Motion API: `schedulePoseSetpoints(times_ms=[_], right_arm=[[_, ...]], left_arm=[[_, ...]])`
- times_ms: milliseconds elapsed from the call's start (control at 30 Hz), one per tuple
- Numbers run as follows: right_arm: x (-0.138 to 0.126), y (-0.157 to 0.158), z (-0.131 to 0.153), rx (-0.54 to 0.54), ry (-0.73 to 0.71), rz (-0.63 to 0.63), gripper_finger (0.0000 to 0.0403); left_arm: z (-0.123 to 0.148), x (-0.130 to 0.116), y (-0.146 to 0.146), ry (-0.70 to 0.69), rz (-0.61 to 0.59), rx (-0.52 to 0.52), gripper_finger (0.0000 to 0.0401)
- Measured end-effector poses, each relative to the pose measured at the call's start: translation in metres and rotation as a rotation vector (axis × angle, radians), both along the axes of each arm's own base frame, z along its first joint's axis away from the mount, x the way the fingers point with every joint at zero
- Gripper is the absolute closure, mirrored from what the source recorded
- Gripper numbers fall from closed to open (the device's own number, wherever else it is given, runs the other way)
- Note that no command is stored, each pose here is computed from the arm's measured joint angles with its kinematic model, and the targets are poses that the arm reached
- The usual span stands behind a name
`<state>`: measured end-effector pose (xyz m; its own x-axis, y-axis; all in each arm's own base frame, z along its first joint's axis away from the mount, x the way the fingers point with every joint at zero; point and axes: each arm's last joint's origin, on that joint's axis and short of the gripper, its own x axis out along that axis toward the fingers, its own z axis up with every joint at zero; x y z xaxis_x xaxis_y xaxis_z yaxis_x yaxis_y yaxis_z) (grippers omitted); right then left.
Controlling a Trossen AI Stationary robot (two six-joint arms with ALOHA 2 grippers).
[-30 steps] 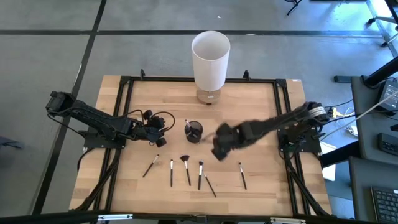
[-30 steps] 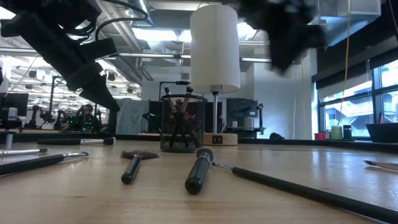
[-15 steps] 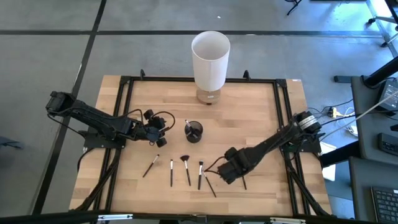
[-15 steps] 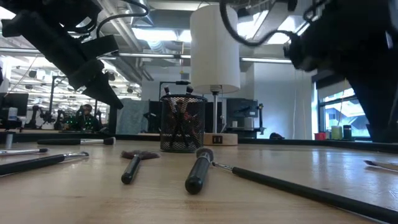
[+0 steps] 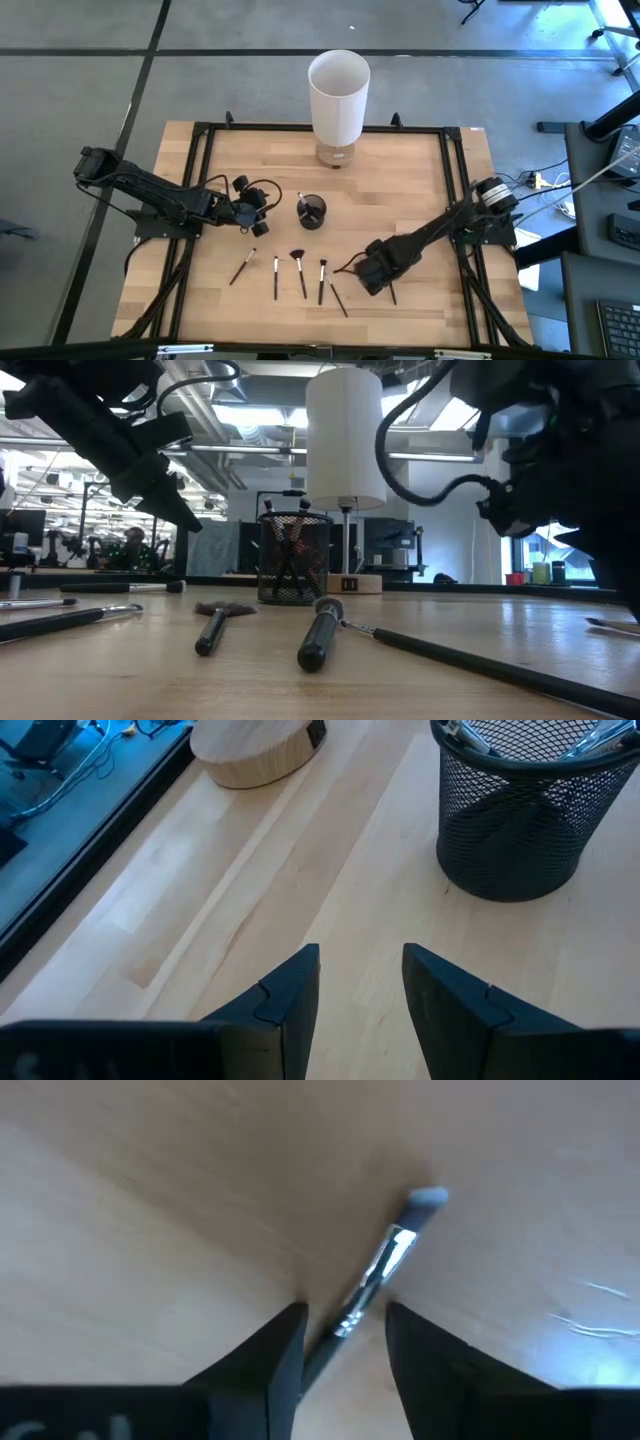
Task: Put items in baskets/containers
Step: Put the black eyeshadow brush into the black pen holder
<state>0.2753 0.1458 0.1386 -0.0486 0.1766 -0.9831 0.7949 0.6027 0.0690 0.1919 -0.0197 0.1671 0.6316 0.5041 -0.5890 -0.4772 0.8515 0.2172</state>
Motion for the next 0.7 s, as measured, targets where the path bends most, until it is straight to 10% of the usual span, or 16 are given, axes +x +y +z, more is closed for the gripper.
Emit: schedulePoseSetpoints(times_ms=[500,700], right_arm=[[-0.003,-0.001,-0.010,0.007,-0.008,-0.017,0.0386],[0.006,0.002,0.008,-0.059,-0.085,0.031,0.0377]], left_arm=[[-0.001,0.000,0.000,-0.005,0.010,-0.023,0.0260],[-0.001,0.000,0.000,-0.005,0.010,-0.022,0.0260]])
